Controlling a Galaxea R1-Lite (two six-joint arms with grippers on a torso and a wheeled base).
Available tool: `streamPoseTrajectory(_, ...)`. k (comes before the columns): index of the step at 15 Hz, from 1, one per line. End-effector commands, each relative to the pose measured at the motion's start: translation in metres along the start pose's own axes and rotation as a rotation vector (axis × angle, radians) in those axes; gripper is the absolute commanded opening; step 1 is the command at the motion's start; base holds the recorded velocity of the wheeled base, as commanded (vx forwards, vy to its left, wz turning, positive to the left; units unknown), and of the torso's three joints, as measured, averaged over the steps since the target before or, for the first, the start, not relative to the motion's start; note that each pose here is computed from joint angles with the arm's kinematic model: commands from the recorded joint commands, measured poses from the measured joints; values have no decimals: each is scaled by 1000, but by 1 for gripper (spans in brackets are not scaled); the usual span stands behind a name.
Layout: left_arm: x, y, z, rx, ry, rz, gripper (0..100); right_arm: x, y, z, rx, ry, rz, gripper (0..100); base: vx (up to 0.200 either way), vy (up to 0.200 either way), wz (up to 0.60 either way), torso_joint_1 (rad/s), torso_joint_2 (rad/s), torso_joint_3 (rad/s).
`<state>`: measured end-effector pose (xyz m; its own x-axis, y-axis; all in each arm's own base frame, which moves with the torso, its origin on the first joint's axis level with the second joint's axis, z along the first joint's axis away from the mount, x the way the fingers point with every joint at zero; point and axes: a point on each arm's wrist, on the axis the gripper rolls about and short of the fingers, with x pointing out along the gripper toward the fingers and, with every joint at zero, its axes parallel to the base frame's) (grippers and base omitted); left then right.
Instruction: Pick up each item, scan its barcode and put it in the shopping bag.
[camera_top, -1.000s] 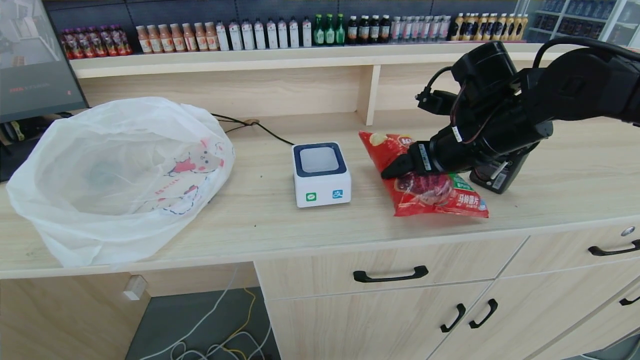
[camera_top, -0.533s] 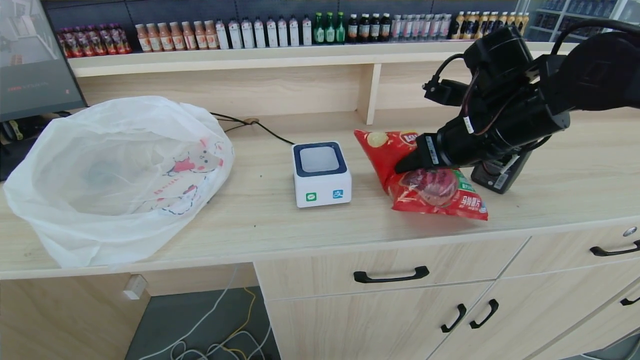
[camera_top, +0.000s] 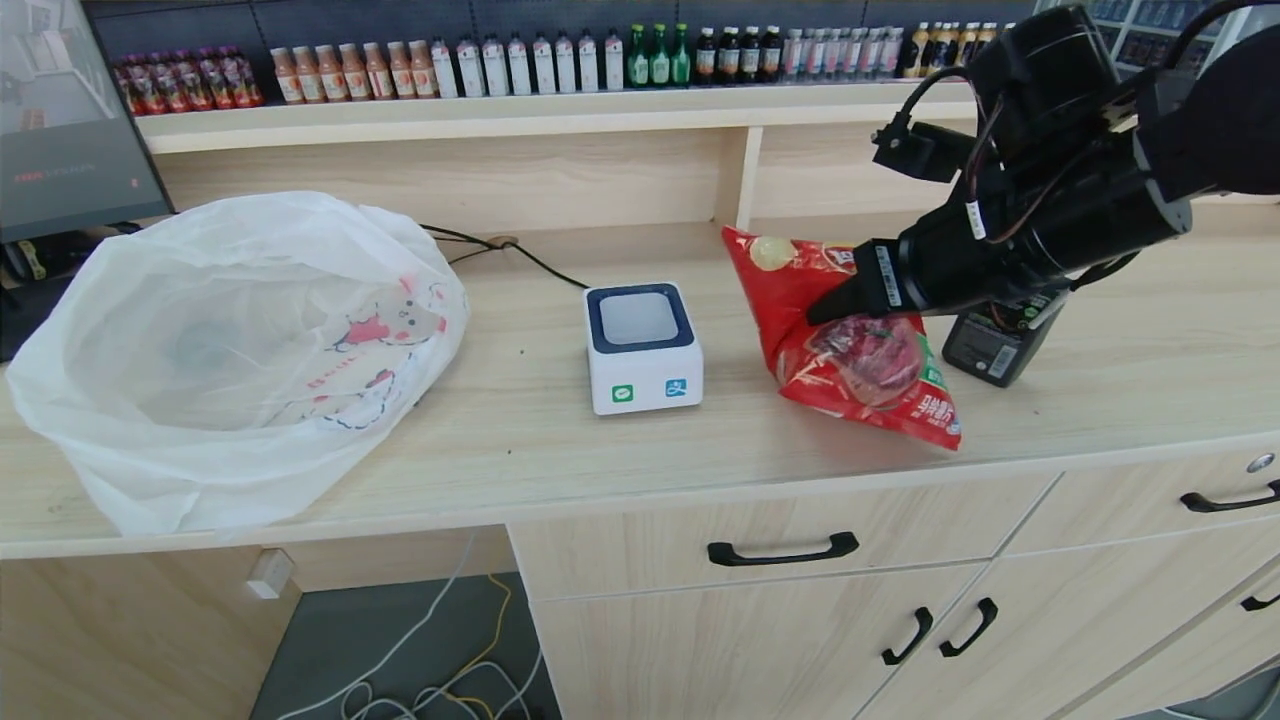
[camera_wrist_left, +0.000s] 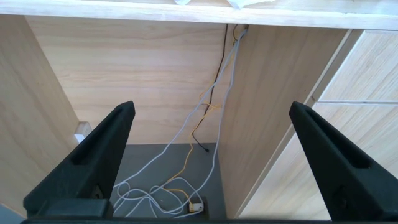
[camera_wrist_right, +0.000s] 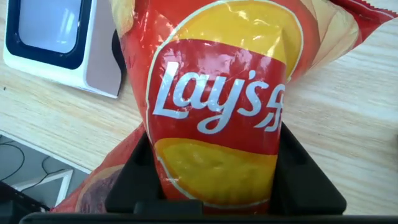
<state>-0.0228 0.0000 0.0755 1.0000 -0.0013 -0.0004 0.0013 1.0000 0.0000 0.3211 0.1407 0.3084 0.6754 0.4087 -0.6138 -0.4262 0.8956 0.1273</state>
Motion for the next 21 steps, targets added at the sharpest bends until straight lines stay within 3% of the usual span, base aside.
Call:
streamPoseTrajectory(1, 0, 0, 0, -2, 0, 1, 100, -12, 2, 2, -4, -28, 3, 0, 0, 0, 0, 0, 0, 0)
streamPoseTrajectory(5, 0, 0, 0, 0, 0, 0, 100, -33, 4, 5, -9, -75, 6, 0, 0, 0, 0, 0, 0, 0)
streamPoseTrajectory(10, 0, 0, 0, 0, 0, 0, 100, -104, 16, 4, -33, -220, 30, 0, 0, 0, 0, 0, 0, 0)
streamPoseTrajectory(15, 0, 0, 0, -2, 0, 0, 100, -124, 18, -20, -50, -312, 36, 0, 0, 0, 0, 0, 0, 0)
streamPoseTrajectory(18, 0, 0, 0, 0, 0, 0, 100, -133, 29, -49, -76, -321, 46, 0, 0, 0, 0, 0, 0, 0)
streamPoseTrajectory(21, 0, 0, 0, 0, 0, 0, 100, -129, 35, -73, -134, -388, 67, 0, 0, 0, 0, 0, 0, 0)
